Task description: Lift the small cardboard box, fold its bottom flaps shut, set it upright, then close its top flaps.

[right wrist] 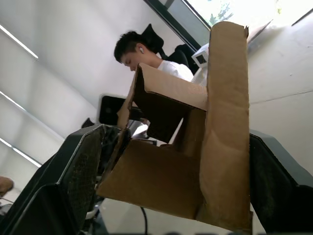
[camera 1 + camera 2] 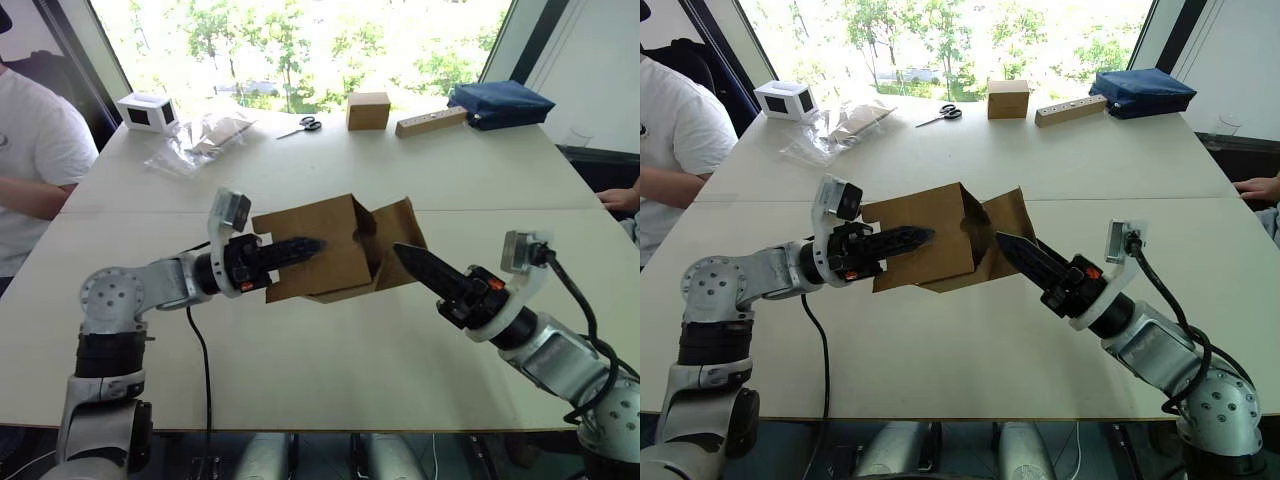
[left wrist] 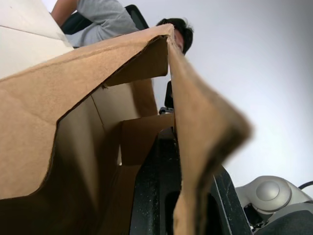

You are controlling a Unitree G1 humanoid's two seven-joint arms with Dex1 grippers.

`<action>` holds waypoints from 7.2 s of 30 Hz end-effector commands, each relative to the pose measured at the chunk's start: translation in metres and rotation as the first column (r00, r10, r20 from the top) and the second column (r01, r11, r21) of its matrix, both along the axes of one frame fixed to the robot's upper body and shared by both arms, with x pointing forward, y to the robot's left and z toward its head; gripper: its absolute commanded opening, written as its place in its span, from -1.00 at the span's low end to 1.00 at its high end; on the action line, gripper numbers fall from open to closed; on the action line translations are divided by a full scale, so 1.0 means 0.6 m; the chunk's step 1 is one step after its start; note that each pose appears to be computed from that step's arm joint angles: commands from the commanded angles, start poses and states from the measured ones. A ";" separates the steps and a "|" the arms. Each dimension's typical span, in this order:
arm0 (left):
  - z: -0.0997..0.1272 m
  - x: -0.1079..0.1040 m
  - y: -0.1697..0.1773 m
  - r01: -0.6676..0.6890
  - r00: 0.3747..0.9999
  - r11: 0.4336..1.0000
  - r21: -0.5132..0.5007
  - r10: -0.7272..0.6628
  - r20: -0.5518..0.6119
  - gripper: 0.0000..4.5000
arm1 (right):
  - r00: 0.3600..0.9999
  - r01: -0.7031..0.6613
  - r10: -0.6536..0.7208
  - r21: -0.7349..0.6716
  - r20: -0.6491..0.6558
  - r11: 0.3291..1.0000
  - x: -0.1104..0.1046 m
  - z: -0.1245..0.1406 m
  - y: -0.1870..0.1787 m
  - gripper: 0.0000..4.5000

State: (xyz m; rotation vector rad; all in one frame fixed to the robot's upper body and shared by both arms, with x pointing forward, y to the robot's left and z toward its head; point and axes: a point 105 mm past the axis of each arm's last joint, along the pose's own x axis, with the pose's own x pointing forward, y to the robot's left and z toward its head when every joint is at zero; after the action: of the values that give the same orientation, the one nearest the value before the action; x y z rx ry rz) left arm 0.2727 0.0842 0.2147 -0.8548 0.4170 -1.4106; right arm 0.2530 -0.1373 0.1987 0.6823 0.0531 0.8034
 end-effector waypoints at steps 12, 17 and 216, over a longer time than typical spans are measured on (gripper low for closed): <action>0.019 0.004 -0.002 0.002 0.999 1.000 -0.021 -0.001 0.032 -1.00 | 0.647 0.656 -0.008 -0.551 0.763 0.516 0.033 0.052 -0.037 -0.73; 0.025 0.011 0.000 -0.004 0.999 1.000 -0.028 0.005 0.032 -1.00 | 0.493 0.783 0.104 -0.493 0.864 0.379 0.035 0.056 -0.012 -0.99; 0.044 0.000 -0.002 -0.022 0.998 0.998 -0.060 0.025 0.057 -1.00 | 0.997 -0.039 0.056 0.322 -0.043 0.946 0.008 0.055 0.005 -0.22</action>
State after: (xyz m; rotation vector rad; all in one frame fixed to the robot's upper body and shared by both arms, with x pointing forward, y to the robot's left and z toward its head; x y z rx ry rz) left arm 0.2777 0.0832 0.2306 -0.8793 0.3642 -1.3970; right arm 0.2667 -0.1391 0.2134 1.0054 0.0358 0.7849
